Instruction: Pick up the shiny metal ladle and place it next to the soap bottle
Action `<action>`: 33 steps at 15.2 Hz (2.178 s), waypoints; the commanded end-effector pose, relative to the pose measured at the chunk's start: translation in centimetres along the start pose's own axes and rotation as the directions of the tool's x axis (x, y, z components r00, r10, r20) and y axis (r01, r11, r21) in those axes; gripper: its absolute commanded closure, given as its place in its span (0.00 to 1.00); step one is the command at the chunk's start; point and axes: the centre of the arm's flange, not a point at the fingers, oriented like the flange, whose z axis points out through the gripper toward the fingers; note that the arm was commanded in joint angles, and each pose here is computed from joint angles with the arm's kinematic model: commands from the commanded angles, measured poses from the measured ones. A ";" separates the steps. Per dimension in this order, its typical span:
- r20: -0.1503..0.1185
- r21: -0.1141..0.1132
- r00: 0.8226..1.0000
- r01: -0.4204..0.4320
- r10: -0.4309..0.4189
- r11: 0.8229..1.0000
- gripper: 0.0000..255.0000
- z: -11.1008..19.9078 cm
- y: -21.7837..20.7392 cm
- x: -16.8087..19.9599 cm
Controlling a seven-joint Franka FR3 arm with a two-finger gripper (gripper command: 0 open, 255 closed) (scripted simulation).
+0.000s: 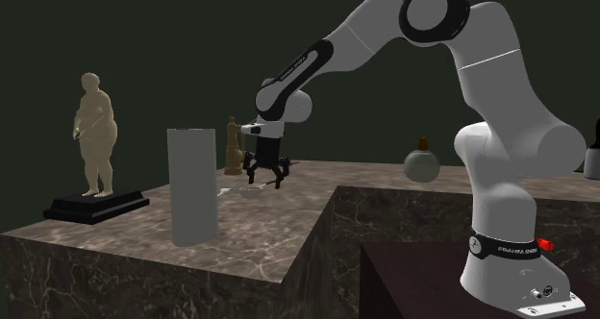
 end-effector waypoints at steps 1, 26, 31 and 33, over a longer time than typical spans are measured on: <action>0.000 0.000 1.000 0.000 0.000 1.000 0.00 0.0 0.0 0.0; 0.000 0.000 1.000 0.000 0.000 1.000 1.00 -6.8 0.8 0.2; 0.000 0.000 1.000 0.000 0.000 1.000 1.00 -9.4 1.1 0.2; 0.000 0.000 1.000 0.000 0.000 1.000 1.00 -10.5 1.2 0.3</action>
